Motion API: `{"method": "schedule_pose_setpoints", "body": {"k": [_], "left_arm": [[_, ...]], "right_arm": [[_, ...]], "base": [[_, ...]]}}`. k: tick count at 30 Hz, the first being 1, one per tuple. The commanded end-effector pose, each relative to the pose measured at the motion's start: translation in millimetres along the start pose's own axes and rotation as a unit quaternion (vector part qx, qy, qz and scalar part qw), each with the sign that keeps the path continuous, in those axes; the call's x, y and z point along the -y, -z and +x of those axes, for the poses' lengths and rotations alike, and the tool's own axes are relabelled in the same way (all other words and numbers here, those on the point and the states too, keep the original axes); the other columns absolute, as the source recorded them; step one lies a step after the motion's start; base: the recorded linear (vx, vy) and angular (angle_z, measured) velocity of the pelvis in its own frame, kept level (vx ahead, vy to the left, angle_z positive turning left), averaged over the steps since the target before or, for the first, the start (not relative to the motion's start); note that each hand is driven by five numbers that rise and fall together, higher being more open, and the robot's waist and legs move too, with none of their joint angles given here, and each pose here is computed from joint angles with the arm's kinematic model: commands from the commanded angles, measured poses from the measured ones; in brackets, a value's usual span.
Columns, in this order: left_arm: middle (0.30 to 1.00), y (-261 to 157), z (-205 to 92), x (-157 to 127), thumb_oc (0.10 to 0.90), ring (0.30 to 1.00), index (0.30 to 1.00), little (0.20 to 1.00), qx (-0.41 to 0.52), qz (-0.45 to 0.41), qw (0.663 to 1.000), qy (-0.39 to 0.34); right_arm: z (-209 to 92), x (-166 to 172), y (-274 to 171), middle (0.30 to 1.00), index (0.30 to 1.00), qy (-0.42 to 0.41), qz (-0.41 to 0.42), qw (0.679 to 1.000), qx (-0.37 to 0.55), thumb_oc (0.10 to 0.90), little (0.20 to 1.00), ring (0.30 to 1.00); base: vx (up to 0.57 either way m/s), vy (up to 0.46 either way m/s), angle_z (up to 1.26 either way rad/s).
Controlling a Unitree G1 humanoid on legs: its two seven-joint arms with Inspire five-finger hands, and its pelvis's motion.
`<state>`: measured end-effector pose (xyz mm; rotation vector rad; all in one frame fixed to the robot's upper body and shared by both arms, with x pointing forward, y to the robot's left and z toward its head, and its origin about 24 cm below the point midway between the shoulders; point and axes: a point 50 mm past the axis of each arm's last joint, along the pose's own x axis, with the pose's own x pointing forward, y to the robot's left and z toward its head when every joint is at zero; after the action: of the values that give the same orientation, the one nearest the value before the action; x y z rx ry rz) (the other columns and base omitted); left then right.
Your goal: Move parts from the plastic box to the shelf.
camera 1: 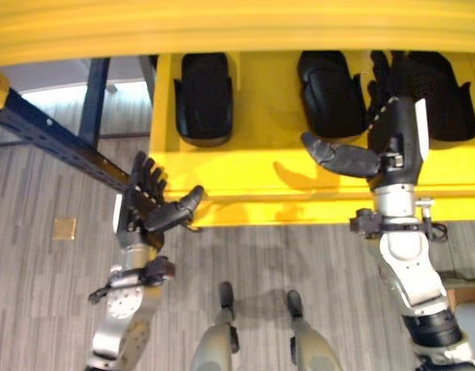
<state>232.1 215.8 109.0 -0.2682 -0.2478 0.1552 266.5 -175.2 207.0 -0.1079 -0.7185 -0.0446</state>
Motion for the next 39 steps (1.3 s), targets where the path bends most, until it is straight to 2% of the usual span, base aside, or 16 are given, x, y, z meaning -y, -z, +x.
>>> {"method": "schedule_pose_setpoints", "body": {"k": [1,16,29,39], "left_arm": [[1.000,-30.4,3.8,2.8,0.900,1.000,1.000,1.000,0.087,0.018,0.995,0.040],[1.000,-21.8,3.3,13.6,0.900,1.000,1.000,1.000,0.071,0.008,0.995,0.074],[1.000,-17.5,7.3,23.0,0.900,1.000,1.000,1.000,0.067,-0.009,0.994,0.090],[1.000,-18.8,11.3,31.1,0.900,1.000,1.000,1.000,0.074,-0.017,0.992,0.101]], "right_arm": [[5.8,4.1,-42.2,1.000,1.000,-0.010,0.017,0.992,0.128,0.900,1.000,1.000],[4.1,33.7,-12.7,1.000,1.000,0.019,-0.019,0.998,0.052,0.900,1.000,1.000],[1.3,38.1,23.8,1.000,1.000,0.020,0.011,0.999,-0.040,0.900,1.000,1.000],[2.5,38.6,41.2,1.000,1.000,0.018,-0.010,0.997,-0.079,0.900,1.000,1.000]], "base": [[0.00,-0.058,-0.04],[-0.01,-0.040,-0.04],[0.00,-0.004,0.00],[0.00,0.000,0.00]]}}
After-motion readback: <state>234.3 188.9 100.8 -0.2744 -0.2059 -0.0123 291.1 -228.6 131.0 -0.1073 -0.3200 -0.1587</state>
